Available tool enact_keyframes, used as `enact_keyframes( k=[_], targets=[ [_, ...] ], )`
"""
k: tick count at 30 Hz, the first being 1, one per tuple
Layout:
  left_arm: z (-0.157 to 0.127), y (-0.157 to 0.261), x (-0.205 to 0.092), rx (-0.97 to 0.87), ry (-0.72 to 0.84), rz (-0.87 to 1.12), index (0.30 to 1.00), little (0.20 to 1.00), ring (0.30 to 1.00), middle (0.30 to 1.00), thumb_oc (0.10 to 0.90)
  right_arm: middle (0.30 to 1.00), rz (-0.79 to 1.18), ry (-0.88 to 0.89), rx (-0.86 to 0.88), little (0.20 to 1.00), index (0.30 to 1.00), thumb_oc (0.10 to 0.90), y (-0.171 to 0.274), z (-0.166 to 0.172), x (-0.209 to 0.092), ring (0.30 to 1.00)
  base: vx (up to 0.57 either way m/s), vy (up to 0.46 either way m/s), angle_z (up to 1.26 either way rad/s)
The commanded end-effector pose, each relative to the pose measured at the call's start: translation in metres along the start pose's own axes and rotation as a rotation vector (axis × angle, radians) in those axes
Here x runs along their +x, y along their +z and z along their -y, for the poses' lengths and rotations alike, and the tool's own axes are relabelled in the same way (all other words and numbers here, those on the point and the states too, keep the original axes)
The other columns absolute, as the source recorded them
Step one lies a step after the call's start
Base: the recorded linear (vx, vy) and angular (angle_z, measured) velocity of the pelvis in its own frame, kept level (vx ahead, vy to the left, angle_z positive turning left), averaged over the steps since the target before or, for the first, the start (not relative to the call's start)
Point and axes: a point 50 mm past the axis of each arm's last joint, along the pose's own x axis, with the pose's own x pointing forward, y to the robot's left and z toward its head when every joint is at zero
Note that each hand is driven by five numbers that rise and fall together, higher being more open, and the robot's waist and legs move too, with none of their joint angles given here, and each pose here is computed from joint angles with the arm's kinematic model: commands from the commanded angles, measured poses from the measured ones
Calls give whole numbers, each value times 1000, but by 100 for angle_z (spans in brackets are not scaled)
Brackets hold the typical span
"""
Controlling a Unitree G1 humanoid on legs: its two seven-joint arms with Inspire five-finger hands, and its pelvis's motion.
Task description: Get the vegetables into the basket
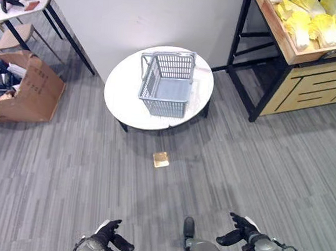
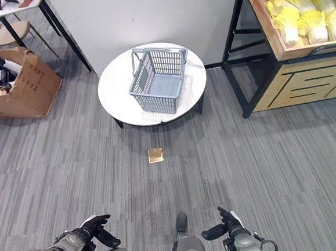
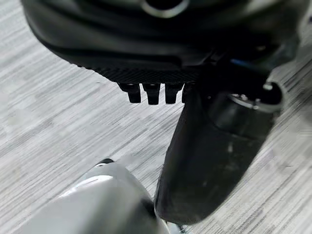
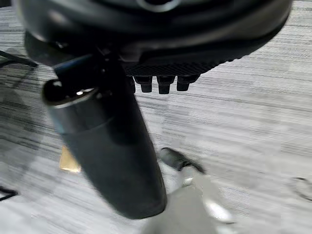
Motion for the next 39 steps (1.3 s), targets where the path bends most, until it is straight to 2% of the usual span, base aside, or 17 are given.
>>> enact_keyframes(
  k=[1, 12, 33, 34, 35, 38, 39],
  targets=[
    [-14, -25, -5, 187, 25, -84, 1000, 1000, 1000, 1000, 900, 1000, -1, -59, -23, 1000, 1000, 900, -6, 19, -3, 1000, 343, 87, 16],
    [-10, -43, -9, 164, 25, -131, 1000, 1000, 1000, 1000, 900, 1000, -7, -6, -61, 1000, 1000, 900, -10, 0, -2, 1000, 247, 163, -39],
    [-43, -22, -7, 115, 120, -59, 1000, 1000, 1000, 1000, 900, 1000, 101, 44, -33, 1000, 1000, 900, 24, -26, 3, 1000, 74, 133, -16],
    [-108, 4, -12, 82, 260, -57, 1000, 1000, 1000, 1000, 900, 1000, 100, 58, -61, 1000, 1000, 900, 27, -24, 4, 1000, 110, -3, -23],
    [-109, 4, -12, 82, 261, -56, 1000, 1000, 1000, 1000, 900, 1000, 101, 59, -61, 1000, 1000, 900, 27, -24, 4, 1000, 216, -13, -23],
    [-51, -20, -6, 84, 145, -98, 1000, 1000, 1000, 1000, 900, 1000, 95, 74, -48, 1000, 1000, 900, 25, -37, 3, 1000, 207, -121, -43],
    [-53, -25, -7, 62, 147, -109, 1000, 1000, 1000, 1000, 900, 1000, 89, 85, -46, 1000, 1000, 900, 22, -39, 3, 1000, 228, -155, -63]
  ],
)
